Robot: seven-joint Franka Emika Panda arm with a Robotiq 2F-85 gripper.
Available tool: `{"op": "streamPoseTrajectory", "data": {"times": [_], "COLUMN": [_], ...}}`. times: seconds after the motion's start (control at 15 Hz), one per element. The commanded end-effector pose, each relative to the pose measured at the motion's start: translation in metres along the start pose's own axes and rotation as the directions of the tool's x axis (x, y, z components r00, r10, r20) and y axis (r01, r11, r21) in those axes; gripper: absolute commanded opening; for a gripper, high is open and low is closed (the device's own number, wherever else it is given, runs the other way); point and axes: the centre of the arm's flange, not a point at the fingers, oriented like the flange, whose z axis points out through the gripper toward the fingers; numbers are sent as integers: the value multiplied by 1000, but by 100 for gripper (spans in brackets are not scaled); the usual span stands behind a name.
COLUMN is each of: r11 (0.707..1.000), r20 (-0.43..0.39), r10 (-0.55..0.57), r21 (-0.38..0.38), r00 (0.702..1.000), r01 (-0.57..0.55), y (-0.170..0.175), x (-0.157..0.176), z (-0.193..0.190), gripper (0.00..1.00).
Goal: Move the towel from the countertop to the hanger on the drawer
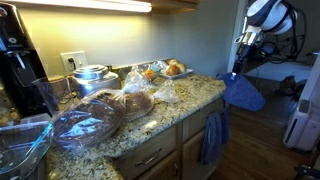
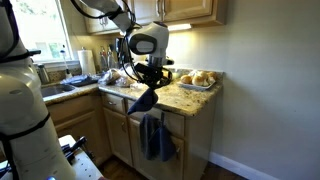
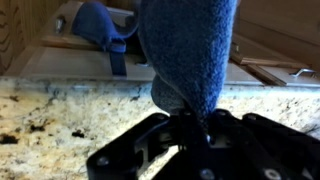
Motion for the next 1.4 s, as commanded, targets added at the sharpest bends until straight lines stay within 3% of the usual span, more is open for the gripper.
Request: {"op": "streamPoseTrajectory", "data": {"times": [0.0,0.07,0.13,0.2,0.67,1.0,1.33], "r11": [1000,1000,1000,1000,1000,997,985], "r20": [62,71,53,58,59,99,187], "r10": [14,12,11,13,9,52,101], "r21": [21,24,23,25,26,53,119], "r00": [998,997,999,998,998,994,977], "r01": [-16,-14,-12,-15,-11,-58,-125], "y": [-10,-10,0,1,0,2,17], "x": [-41,-44,-24,-26,-24,-58,-92], "z": [-6,-5,7,8,10,14,47], "gripper": [7,7,7,11,7,7,7]}}
